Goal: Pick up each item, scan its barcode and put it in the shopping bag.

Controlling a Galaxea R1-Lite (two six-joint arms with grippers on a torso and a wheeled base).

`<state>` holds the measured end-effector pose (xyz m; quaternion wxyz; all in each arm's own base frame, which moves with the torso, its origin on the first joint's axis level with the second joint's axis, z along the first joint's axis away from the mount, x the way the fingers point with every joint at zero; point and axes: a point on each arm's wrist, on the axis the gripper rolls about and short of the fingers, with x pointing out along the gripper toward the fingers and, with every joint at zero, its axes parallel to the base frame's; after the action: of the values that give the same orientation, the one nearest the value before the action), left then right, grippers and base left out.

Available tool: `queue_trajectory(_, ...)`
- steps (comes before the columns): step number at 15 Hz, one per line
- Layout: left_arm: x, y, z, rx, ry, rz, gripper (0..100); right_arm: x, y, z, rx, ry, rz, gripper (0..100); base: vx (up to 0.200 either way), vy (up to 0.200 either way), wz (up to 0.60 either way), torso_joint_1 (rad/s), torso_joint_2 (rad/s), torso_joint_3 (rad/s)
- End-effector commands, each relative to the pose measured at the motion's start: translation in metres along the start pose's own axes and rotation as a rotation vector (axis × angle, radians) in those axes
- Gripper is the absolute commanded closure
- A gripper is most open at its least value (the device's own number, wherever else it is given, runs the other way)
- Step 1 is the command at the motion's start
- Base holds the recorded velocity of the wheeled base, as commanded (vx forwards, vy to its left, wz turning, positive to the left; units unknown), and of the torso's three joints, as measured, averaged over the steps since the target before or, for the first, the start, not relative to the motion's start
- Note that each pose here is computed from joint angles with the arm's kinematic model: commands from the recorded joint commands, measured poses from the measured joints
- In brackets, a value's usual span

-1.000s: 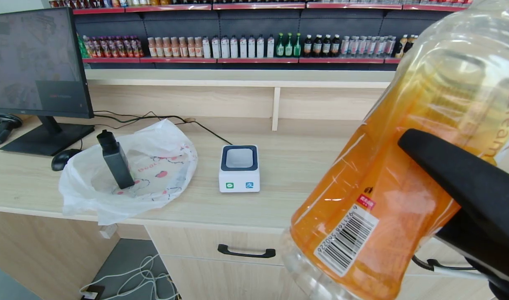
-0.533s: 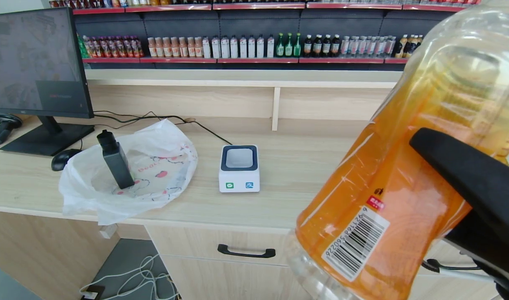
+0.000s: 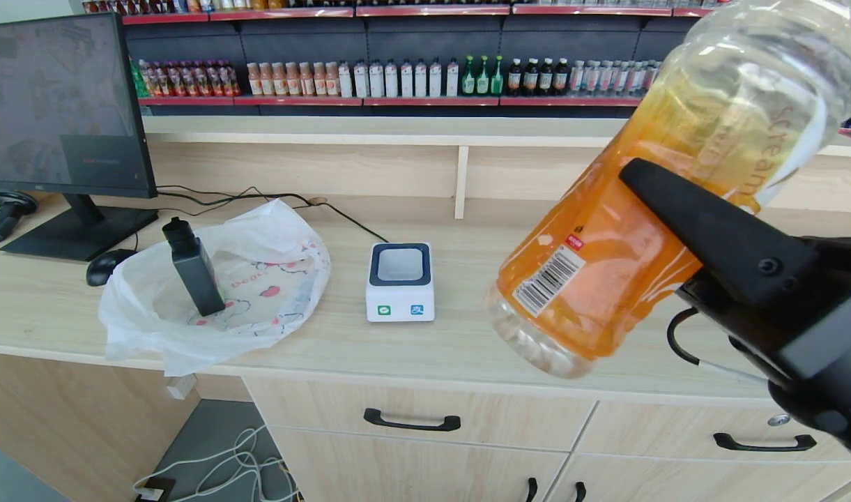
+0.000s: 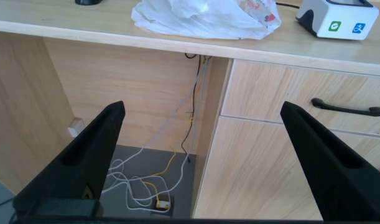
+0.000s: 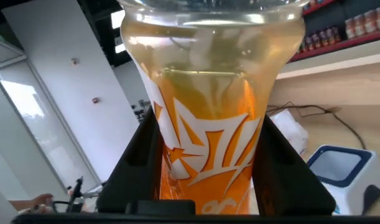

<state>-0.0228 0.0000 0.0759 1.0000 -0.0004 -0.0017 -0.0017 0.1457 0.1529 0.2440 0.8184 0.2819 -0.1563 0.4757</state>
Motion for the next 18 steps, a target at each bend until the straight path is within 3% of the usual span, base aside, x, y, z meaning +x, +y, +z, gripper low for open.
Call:
queue_trajectory(1, 0.0, 0.0, 0.0, -0.001, -0.001, 0.0, 0, 0.012, -0.027, -0.005, -0.109, 0.006, -0.082, 100, 0.0, 0.0, 0.0, 0.0, 0.0, 0.0)
queue_trajectory(2, 0.0, 0.0, 0.0, 0.001, 0.0, 0.0, 0, 0.022, -0.047, -0.006, -0.226, -0.001, -0.134, 100, 0.0, 0.0, 0.0, 0.0, 0.0, 0.0)
queue_trajectory(6, 0.0, 0.0, 0.0, -0.004, 0.0, 0.002, 0, 0.019, -0.089, -0.008, -0.511, 0.05, -0.27, 100, 0.0, 0.0, 0.0, 0.0, 0.0, 0.0)
queue_trajectory(7, 0.0, 0.0, 0.0, -0.007, -0.001, 0.002, 0, 0.009, -0.117, 0.004, -0.662, 0.063, -0.379, 100, 0.0, 0.0, 0.0, 0.0, 0.0, 0.0)
queue_trajectory(8, 0.0, 0.0, 0.0, -0.007, -0.001, 0.002, 0, 0.004, -0.126, 0.007, -0.715, 0.076, -0.416, 100, 0.0, 0.0, 0.0, 0.0, 0.0, 0.0)
queue_trajectory(15, 0.0, 0.0, 0.0, -0.007, -0.001, 0.002, 0, -0.011, -0.141, 0.01, -0.743, 0.111, -0.49, 100, 0.0, 0.0, 0.0, 0.0, 0.0, 0.0)
queue_trajectory(18, 0.0, 0.0, 0.0, -0.007, -0.001, 0.002, 0, -0.009, -0.143, 0.007, -0.739, 0.118, -0.488, 100, 0.0, 0.2, 0.0, 0.007, 0.0, 0.001)
